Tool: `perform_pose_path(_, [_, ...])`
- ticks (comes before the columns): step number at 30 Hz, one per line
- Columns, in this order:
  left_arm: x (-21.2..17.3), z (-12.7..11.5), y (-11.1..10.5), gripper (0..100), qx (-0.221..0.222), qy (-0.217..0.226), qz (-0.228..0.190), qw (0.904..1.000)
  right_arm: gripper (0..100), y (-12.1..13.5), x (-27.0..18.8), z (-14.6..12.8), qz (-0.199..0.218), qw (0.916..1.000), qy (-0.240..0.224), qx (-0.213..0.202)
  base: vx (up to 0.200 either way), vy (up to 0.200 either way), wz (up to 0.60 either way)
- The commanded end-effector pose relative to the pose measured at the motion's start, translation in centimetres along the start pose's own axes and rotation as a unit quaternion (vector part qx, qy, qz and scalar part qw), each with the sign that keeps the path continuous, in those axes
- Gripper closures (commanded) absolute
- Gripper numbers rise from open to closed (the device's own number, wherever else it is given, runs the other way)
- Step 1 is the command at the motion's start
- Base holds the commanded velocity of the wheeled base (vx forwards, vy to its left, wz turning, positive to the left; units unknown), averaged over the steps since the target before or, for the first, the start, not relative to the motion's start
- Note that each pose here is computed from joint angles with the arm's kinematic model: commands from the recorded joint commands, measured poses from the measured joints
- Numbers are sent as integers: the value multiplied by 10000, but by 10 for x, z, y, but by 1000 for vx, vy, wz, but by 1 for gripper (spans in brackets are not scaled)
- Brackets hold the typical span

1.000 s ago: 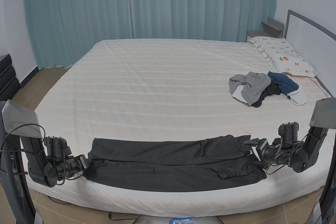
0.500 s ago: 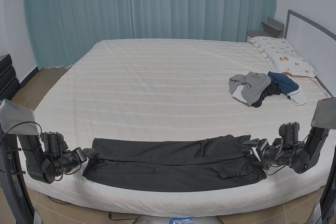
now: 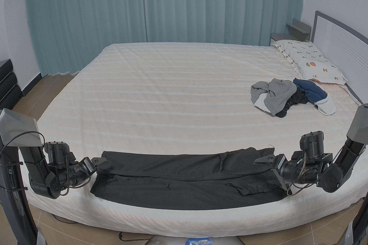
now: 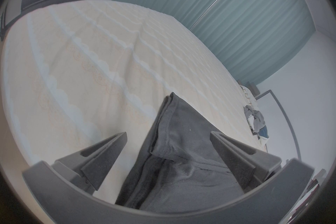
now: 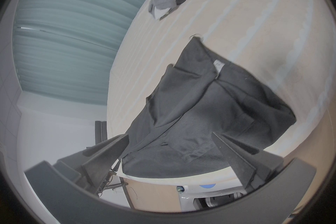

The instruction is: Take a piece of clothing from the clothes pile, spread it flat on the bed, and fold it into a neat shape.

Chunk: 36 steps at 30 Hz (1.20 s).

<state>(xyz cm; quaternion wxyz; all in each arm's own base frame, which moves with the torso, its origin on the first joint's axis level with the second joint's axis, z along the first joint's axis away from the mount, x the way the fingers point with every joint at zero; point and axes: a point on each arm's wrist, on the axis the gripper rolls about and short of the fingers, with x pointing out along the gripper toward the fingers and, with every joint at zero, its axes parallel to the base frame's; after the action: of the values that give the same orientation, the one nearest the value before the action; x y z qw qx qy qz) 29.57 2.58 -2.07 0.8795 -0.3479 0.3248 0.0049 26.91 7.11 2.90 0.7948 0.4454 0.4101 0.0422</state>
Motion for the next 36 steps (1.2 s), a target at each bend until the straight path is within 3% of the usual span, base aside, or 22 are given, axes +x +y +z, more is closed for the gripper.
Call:
perform_pose_path(1, [1,0,-1,0,-148,103,-161,9997,0,16,7,-9,-60,9998,152,-141,0,0,0])
perform_pose_path(6, [1,-2,-1,0,-139,113,-170,9997,0,8,6,-16,-331,9993,132,-99,0,0,0])
perform_pose_path(14, [2,-5,-2,0,-121,166,-168,9996,0,-9,15,-22,-647,9971,221,338,-200,0,0])
perform_pose_path(23, [5,-5,-1,0,-114,157,-156,9997,0,-14,19,-23,-391,9988,-48,298,0,0,0])
perform_pose_path(36, [7,-4,-1,0,-119,147,-154,9997,0,-10,39,-15,-445,9961,-578,495,0,0,0])
